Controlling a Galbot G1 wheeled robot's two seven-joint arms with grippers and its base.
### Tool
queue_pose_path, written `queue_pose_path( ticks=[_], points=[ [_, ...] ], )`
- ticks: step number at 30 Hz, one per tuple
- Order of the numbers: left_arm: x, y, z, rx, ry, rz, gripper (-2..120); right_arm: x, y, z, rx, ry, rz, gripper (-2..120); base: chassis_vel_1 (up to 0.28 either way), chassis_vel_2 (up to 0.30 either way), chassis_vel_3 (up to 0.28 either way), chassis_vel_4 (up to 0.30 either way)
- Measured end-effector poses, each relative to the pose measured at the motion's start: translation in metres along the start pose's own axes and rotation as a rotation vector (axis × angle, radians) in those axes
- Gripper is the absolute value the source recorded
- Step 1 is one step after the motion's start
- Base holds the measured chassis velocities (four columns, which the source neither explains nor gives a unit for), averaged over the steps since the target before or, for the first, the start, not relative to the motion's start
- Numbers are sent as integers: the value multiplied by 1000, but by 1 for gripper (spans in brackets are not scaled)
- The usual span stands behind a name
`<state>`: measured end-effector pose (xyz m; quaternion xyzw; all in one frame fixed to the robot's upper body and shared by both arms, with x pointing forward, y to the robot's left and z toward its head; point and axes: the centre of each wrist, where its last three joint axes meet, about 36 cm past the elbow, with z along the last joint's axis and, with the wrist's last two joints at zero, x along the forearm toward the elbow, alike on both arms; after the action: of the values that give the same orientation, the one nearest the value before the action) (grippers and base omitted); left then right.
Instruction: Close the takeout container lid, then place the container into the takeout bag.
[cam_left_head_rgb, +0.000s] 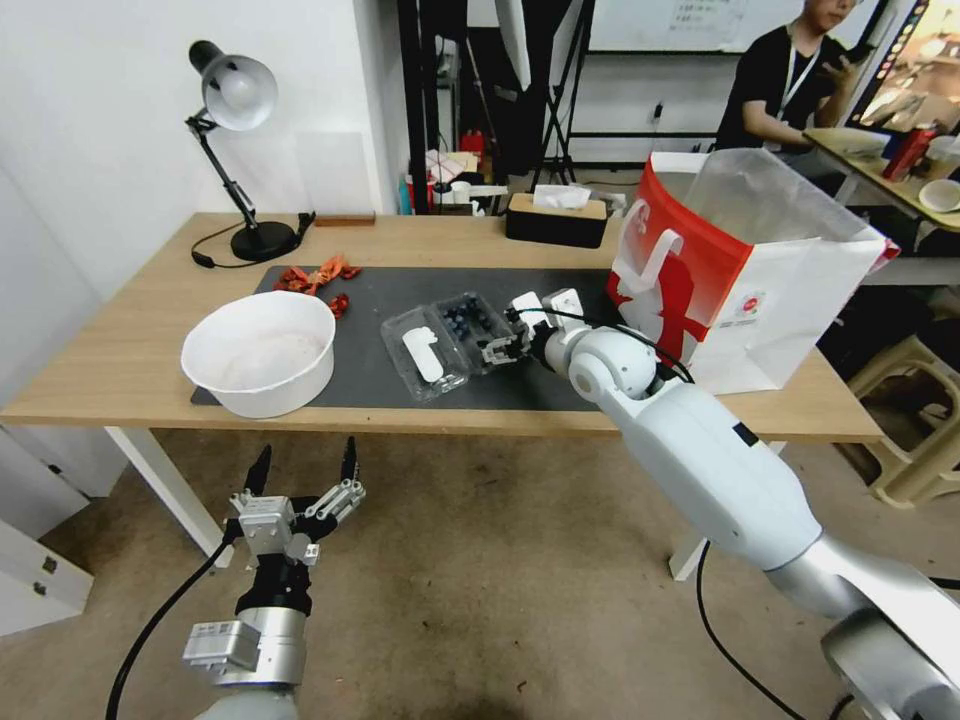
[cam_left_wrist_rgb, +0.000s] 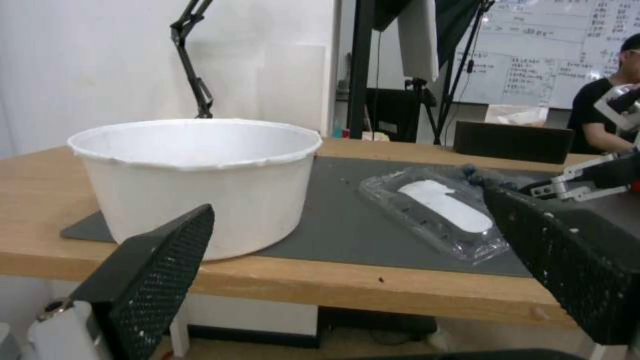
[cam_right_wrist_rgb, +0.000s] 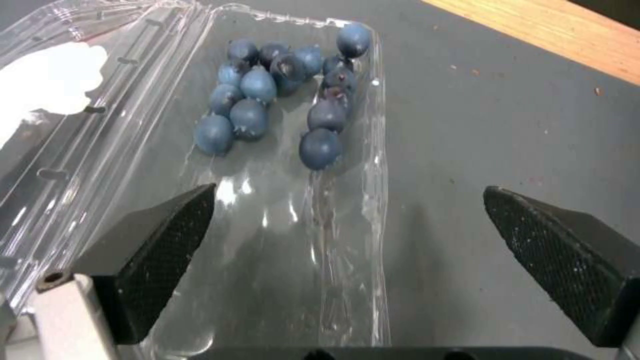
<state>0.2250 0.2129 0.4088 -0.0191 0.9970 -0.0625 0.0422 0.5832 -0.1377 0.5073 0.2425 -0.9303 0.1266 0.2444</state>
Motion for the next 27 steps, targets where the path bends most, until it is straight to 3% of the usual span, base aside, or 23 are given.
queue_pose_path(
  ticks=[27],
  points=[
    [0,1,-1,-3,-11,0,100,2,-13,5,-17,26,5,100,0,0,0,0]
  ],
)
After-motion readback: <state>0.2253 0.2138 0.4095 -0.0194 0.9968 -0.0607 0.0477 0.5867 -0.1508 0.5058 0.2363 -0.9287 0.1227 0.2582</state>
